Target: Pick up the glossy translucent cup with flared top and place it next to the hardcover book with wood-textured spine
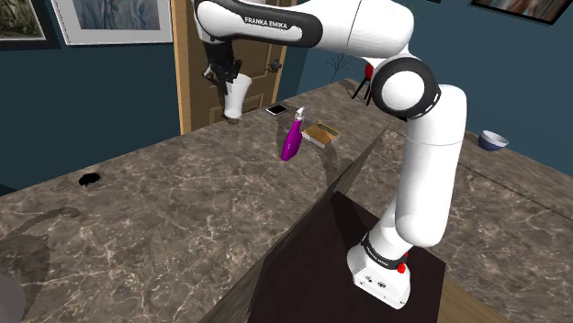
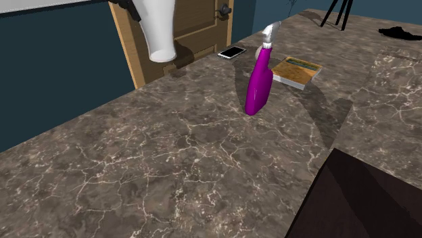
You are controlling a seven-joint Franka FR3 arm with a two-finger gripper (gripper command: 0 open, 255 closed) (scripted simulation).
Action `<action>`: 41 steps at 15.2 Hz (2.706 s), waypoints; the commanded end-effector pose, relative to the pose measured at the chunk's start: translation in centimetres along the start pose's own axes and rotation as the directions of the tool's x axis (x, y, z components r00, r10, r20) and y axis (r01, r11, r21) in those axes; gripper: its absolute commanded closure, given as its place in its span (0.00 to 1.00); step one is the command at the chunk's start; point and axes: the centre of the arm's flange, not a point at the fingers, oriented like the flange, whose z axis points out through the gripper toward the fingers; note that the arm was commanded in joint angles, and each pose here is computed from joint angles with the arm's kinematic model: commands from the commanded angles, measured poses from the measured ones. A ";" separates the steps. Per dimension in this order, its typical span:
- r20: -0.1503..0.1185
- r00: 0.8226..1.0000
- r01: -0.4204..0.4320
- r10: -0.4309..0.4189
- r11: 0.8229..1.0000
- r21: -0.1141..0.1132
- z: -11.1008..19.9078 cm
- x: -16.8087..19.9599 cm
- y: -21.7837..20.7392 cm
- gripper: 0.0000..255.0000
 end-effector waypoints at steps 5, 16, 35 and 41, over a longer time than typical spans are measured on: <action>-0.001 1.000 0.000 0.000 1.000 0.001 4.1 1.5 7.0 1.00; -0.001 1.000 0.000 0.000 1.000 0.001 11.2 4.2 19.4 1.00; -0.001 1.000 0.000 0.000 1.000 0.001 22.5 8.1 36.2 1.00; -0.001 1.000 0.000 0.000 1.000 0.001 25.5 8.0 35.2 1.00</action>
